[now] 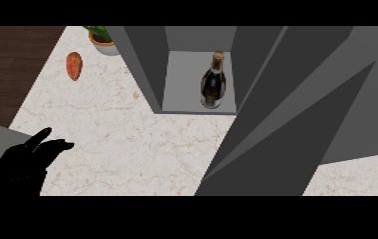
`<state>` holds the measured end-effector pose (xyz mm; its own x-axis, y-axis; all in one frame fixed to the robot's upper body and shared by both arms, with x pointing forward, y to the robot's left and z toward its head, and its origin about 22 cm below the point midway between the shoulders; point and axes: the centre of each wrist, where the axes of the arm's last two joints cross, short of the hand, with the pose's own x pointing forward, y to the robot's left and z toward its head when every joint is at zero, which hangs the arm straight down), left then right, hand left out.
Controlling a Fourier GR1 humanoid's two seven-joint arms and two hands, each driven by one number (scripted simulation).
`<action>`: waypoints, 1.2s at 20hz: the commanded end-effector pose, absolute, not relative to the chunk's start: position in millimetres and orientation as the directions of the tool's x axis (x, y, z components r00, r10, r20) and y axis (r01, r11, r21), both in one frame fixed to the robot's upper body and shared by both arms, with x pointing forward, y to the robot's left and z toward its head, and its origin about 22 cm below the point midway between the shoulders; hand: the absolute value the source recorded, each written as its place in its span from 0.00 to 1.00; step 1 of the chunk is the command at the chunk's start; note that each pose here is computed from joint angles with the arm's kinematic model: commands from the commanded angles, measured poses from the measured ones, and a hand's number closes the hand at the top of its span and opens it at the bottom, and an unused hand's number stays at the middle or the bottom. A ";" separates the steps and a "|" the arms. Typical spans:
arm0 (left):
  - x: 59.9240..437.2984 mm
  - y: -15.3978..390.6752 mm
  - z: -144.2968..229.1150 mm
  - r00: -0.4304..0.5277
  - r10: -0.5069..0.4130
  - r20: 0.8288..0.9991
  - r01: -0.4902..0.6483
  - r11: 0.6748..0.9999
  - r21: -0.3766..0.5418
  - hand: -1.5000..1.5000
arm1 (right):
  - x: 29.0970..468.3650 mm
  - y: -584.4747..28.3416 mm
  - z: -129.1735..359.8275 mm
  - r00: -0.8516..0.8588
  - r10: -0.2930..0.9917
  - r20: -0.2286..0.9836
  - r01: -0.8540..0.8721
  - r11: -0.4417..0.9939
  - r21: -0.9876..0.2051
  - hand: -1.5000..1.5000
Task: Pick up the wine, place it into the cabinet and close the cabinet
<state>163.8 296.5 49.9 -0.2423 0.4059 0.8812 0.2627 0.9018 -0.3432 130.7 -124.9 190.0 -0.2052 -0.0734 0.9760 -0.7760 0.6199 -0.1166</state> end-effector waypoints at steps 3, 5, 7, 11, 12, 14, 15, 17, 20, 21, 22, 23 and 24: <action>155.9 348.4 60.0 -0.268 0.387 0.882 0.205 0.918 -0.340 0.00 | 111.6 -81.4 196.5 -0.229 -0.048 0.972 -0.835 0.524 -0.171 1.00; 151.8 350.9 53.6 -0.266 0.381 0.885 0.183 0.922 -0.342 0.00 | 104.9 -65.2 193.0 -0.231 -0.051 0.972 -0.832 0.528 -0.170 1.00; 153.8 370.5 63.1 -0.272 0.382 0.883 0.198 0.920 -0.337 0.00 | 105.8 -57.3 189.9 -0.225 -0.082 0.971 -0.815 0.562 -0.141 1.00; 140.7 390.8 56.2 -0.277 0.358 0.892 0.172 0.931 -0.321 0.00 | 113.3 -46.3 192.1 -0.277 -0.082 0.957 -0.771 0.614 -0.171 1.00; 142.1 390.8 59.6 -0.275 0.365 0.890 0.201 0.927 -0.318 0.00 | 115.7 -48.9 201.7 -0.296 -0.100 0.950 -0.752 0.637 -0.167 1.00; 138.5 388.3 60.5 -0.275 0.368 0.888 0.197 0.926 -0.323 0.00 | 121.3 -45.9 200.5 -0.308 -0.145 0.940 -0.708 0.695 -0.125 1.00; 139.1 398.0 65.9 -0.275 0.365 0.890 0.192 0.927 -0.321 0.00 | 130.2 -42.3 198.3 -0.318 -0.145 0.937 -0.684 0.719 -0.121 1.00; 144.6 403.3 69.5 -0.302 0.370 0.879 0.204 0.925 -0.320 0.00 | 134.0 -38.1 204.9 -0.320 -0.145 0.936 -0.679 0.725 -0.120 1.00; 146.1 415.2 78.3 -0.273 0.367 0.889 0.224 0.923 -0.312 0.00 | 146.8 -33.2 213.7 -0.321 -0.137 0.937 -0.659 0.743 -0.117 1.00; 142.2 422.1 73.2 -0.293 0.364 0.884 0.223 0.925 -0.307 0.00 | 152.0 -31.3 216.1 -0.325 -0.144 0.935 -0.648 0.753 -0.109 1.00; 141.8 409.5 68.5 -0.275 0.378 0.884 0.229 0.919 -0.322 0.00 | 161.5 -23.7 213.2 -0.325 -0.113 0.939 -0.627 0.769 -0.124 1.00; 137.7 422.7 68.5 -0.275 0.369 0.888 0.229 0.922 -0.312 0.00 | 169.8 -24.5 221.7 -0.335 -0.113 0.935 -0.597 0.793 -0.118 1.00; 144.4 431.0 70.5 -0.295 0.367 0.882 0.215 0.925 -0.313 0.00 | 181.0 -21.4 227.4 -0.344 -0.120 0.931 -0.572 0.813 -0.107 1.00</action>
